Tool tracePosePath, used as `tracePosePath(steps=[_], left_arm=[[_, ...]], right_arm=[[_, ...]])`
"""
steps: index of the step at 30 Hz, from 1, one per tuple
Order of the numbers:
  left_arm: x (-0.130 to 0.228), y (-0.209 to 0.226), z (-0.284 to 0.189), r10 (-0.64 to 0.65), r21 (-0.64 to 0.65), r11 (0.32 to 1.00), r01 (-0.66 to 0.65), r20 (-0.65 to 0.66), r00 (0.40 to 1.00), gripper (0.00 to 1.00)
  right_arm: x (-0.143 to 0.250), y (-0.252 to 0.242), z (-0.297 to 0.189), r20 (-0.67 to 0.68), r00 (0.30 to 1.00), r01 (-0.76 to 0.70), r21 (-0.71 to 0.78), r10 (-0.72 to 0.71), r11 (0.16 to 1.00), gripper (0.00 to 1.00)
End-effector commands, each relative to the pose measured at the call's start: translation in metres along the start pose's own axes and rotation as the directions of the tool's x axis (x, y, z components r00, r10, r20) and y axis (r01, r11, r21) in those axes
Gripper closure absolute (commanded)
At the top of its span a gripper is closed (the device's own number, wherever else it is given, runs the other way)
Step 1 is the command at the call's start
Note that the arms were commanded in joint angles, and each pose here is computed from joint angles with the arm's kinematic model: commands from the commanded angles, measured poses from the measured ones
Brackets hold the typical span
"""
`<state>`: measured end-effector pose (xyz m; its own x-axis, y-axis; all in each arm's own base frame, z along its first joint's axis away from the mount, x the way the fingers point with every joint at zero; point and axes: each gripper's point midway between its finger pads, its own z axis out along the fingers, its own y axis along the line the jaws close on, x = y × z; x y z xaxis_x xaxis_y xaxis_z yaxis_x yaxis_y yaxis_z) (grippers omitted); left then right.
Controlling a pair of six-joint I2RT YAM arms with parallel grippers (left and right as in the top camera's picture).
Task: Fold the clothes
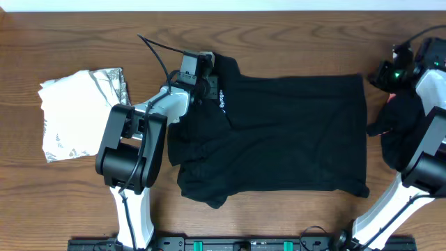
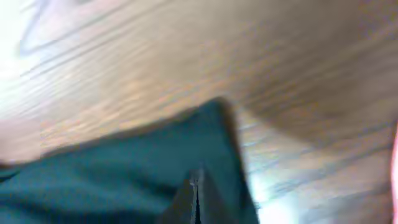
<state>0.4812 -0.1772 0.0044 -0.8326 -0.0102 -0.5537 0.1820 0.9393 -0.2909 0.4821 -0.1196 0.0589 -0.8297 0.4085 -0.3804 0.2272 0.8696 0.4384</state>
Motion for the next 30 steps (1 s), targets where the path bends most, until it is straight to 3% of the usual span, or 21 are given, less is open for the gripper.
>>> tracePosePath(steps=[1, 9, 20, 30], left_arm=[[0.024, 0.02, 0.007, -0.04, -0.056, 0.998, 0.036, -0.066, 0.997, 0.71], [0.026, 0.02, 0.007, -0.041, -0.059, 0.998, 0.037, -0.076, 0.996, 0.71], [0.028, 0.021, 0.006, -0.043, -0.061, 0.997, 0.038, -0.083, 0.996, 0.71], [0.026, 0.02, 0.007, -0.041, -0.059, 0.998, 0.037, -0.074, 0.996, 0.71]], right_arm=[[0.006, 0.032, -0.001, -0.029, 0.993, 0.115, -0.034, -0.116, 0.993, 0.99], [0.044, 0.023, 0.032, -0.177, 0.97, 0.192, 0.16, -0.164, 0.968, 0.99], [0.047, 0.013, 0.063, -0.182, 0.968, 0.205, 0.176, -0.173, 0.963, 0.99], [0.061, -0.005, 0.124, -0.167, 0.98, 0.137, 0.182, -0.107, 0.974, 0.98]])
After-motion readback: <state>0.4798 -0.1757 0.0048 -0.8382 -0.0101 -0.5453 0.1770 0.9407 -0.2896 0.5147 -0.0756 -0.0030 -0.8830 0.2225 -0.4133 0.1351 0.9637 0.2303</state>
